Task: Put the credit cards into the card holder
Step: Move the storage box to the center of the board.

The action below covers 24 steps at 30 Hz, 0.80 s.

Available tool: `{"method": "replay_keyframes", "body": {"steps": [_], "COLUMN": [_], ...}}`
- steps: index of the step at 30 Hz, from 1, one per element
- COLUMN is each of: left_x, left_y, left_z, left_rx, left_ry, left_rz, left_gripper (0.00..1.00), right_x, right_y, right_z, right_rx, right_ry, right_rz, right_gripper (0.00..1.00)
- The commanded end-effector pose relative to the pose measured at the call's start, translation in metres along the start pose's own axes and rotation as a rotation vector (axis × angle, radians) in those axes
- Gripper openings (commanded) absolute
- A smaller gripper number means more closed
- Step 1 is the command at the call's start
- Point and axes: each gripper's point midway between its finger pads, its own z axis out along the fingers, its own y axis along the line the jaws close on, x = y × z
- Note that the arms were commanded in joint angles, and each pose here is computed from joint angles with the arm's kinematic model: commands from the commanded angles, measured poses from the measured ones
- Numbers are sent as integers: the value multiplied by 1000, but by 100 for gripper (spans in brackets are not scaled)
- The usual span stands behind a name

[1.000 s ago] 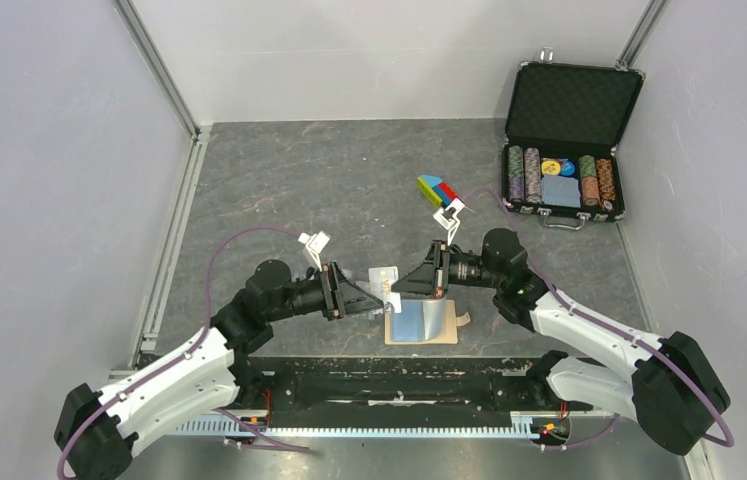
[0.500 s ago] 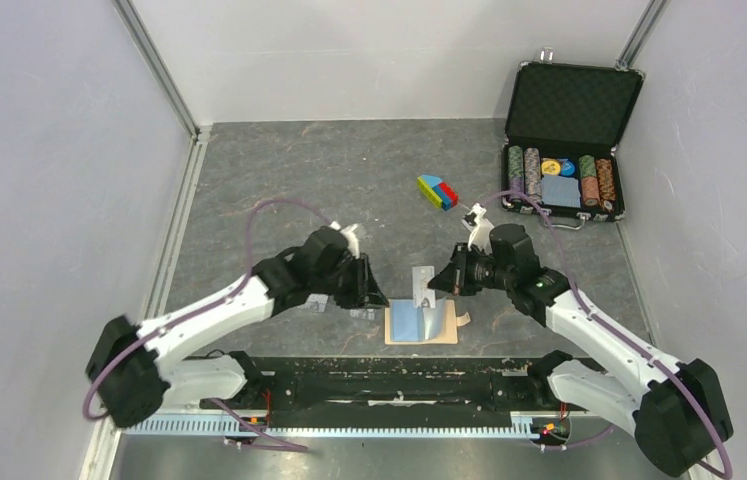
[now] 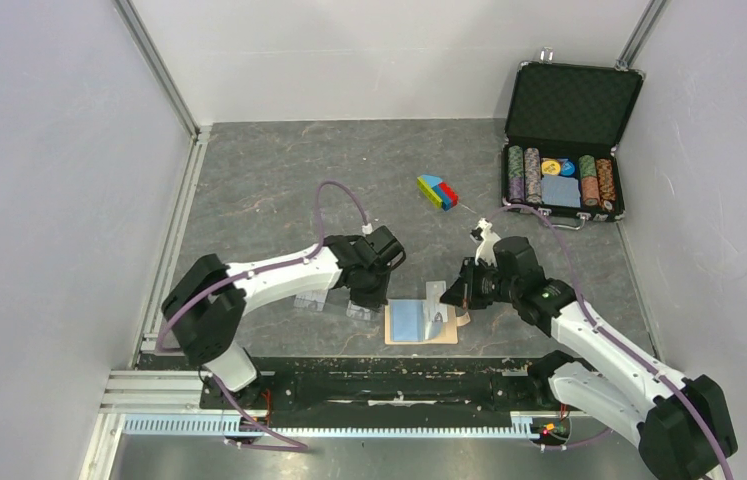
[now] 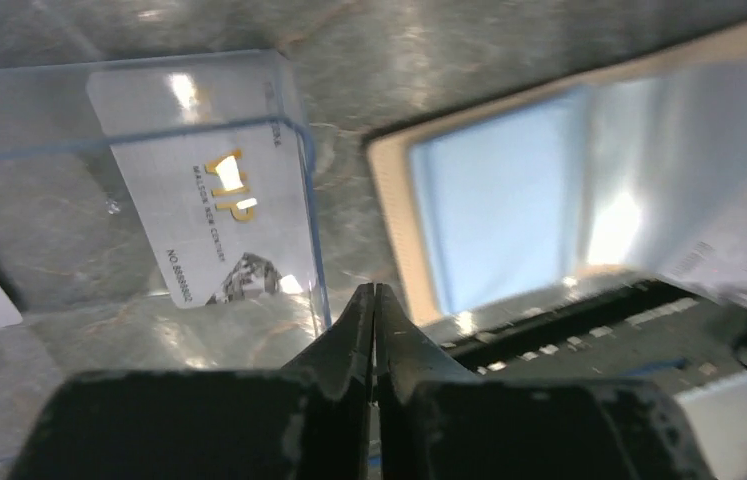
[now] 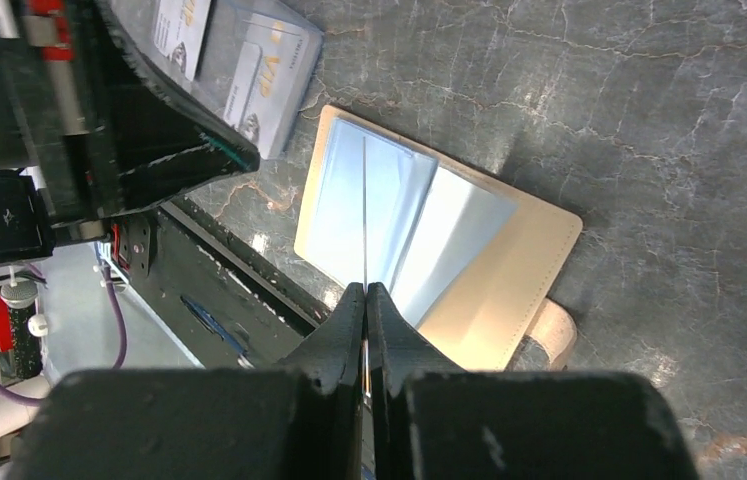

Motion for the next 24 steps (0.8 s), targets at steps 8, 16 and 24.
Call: {"method": "replay_keyframes", "body": {"steps": [8, 16, 24], "left_x": [-11, -18, 0], "left_y": [72, 38, -10], "left_z": [5, -13, -15], "left_rx": [-343, -151, 47], "left_ry": [-12, -46, -68], "left_rz": [74, 69, 43], "left_gripper": [2, 7, 9], "right_x": [6, 10, 19], "right_y": [-4, -5, -6], "right_z": [2, 5, 9], "right_rx": [-15, -38, -62], "right_ry": [-5, -10, 20], "right_rz": [-20, -10, 28], "right_gripper": [0, 0, 0]}}
